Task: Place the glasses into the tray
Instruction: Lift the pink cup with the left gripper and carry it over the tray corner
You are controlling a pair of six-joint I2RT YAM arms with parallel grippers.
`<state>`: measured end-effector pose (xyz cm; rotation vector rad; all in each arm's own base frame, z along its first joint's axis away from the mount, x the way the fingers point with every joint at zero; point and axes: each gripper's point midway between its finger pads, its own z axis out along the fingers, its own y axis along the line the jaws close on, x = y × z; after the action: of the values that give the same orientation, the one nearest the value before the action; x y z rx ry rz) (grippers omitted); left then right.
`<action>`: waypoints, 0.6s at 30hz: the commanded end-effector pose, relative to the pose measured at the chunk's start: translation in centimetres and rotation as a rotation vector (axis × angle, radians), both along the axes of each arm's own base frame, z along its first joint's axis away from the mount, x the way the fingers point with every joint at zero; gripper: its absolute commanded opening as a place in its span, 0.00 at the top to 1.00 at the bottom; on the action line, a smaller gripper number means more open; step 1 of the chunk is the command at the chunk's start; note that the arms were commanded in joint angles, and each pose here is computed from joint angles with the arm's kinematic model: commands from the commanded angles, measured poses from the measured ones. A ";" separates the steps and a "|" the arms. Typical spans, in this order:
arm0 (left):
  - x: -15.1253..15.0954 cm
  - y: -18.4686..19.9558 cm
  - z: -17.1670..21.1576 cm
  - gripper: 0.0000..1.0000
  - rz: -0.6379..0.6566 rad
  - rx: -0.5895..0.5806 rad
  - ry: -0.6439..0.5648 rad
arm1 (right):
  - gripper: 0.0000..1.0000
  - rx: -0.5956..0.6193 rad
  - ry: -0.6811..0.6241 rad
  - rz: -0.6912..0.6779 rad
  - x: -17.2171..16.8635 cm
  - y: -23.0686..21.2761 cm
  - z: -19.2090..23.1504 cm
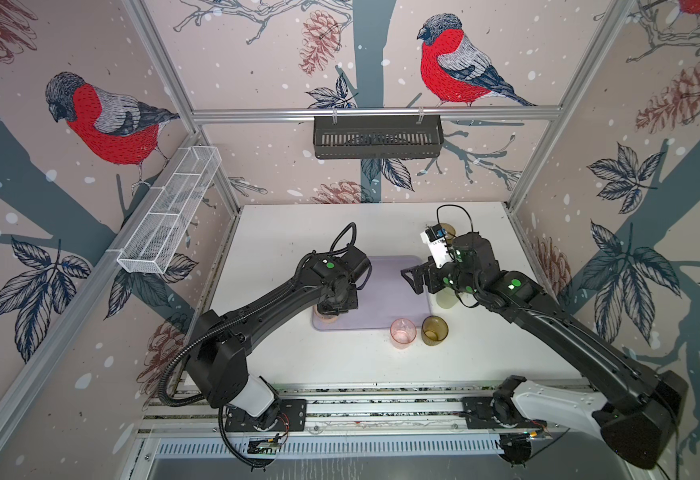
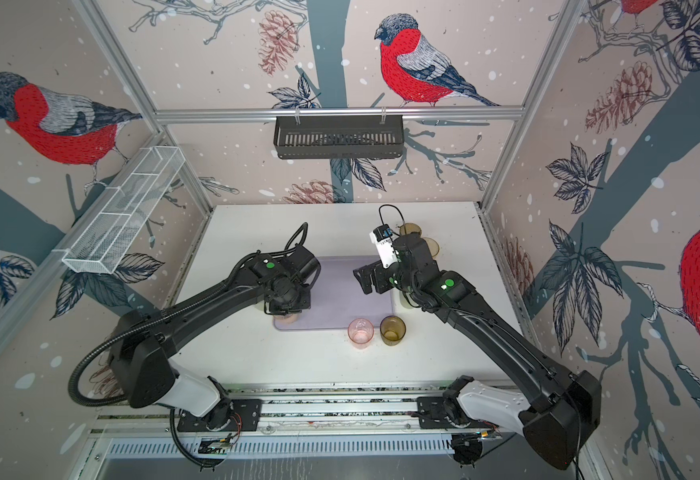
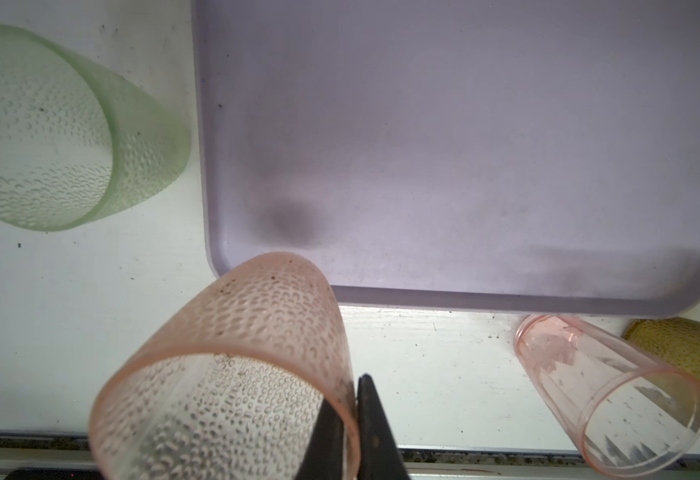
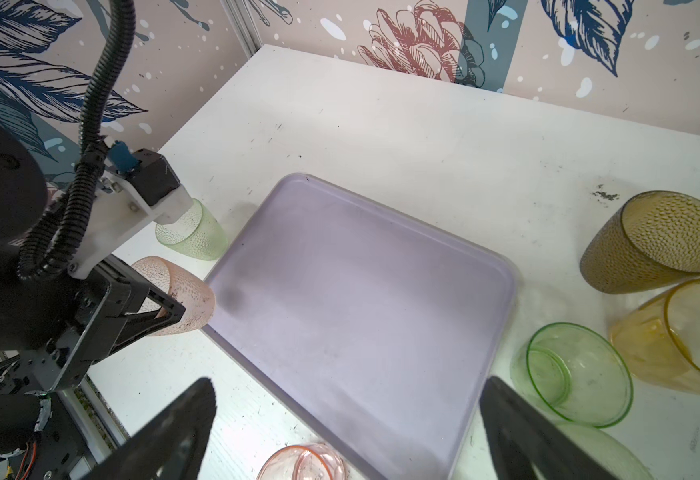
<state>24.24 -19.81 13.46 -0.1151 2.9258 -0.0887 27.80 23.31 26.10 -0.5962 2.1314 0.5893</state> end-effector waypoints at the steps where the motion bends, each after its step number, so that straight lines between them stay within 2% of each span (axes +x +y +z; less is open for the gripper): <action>1: 0.6 0.5 0.6 0.97 -0.020 0.060 0.000 | 0.00 0.029 -0.017 0.000 0.2 0.1 0.6; 18: 8.0 0.5 2.4 0.97 -0.025 0.070 -0.069 | 0.01 0.023 -0.008 -0.013 0.5 -0.4 0.1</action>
<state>31.81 -20.13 15.79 -0.0875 2.8588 -0.0498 28.17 22.66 25.59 -0.5738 2.1357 0.5845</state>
